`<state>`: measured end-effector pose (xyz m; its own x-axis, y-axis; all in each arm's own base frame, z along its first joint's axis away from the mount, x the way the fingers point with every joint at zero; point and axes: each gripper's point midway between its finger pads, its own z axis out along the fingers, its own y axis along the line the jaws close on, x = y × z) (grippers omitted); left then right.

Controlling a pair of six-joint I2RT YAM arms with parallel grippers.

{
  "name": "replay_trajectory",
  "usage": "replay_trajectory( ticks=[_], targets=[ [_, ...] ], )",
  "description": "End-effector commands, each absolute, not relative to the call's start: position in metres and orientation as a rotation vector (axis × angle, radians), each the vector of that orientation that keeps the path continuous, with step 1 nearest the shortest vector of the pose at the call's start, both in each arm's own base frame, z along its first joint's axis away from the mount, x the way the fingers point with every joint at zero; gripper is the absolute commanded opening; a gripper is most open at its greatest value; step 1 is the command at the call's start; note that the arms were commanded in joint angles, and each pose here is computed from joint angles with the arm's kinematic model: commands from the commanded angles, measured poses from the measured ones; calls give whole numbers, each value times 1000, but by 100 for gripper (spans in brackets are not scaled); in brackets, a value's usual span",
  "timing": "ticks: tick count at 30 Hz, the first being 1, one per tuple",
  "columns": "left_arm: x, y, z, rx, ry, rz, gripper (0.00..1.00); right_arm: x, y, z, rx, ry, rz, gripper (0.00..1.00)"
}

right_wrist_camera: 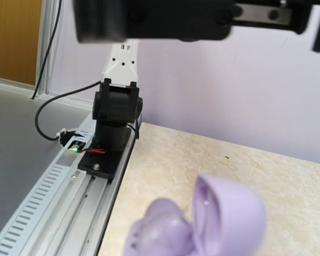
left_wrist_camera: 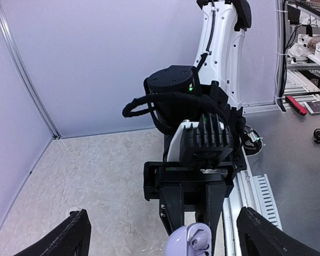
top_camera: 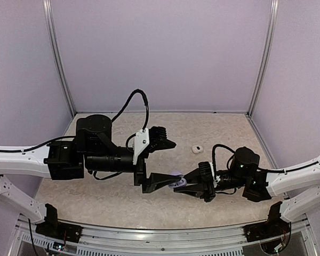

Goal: Insert the wireless bluetooth earbuds into the charging case
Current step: Adjust the right earbud in the right side groove of the charging case, then close the charging case.

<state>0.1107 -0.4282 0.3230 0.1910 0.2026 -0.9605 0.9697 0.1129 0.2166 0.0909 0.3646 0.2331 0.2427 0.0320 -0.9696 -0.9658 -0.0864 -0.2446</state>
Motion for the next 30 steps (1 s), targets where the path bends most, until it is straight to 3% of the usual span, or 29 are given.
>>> replay_trajectory(
  ticks=[1,10,30],
  targets=[
    [100,-417,310,1349,1276,-973,95,93,364,245,-1325,947,1100,0],
    [98,-416,283,1387,1303,-1023,95,91,362,259,-1300,925,1138,0],
    [56,-435,279,1547,1132,-859,82,109,357,267,-1178,1039,1244,0]
  ],
)
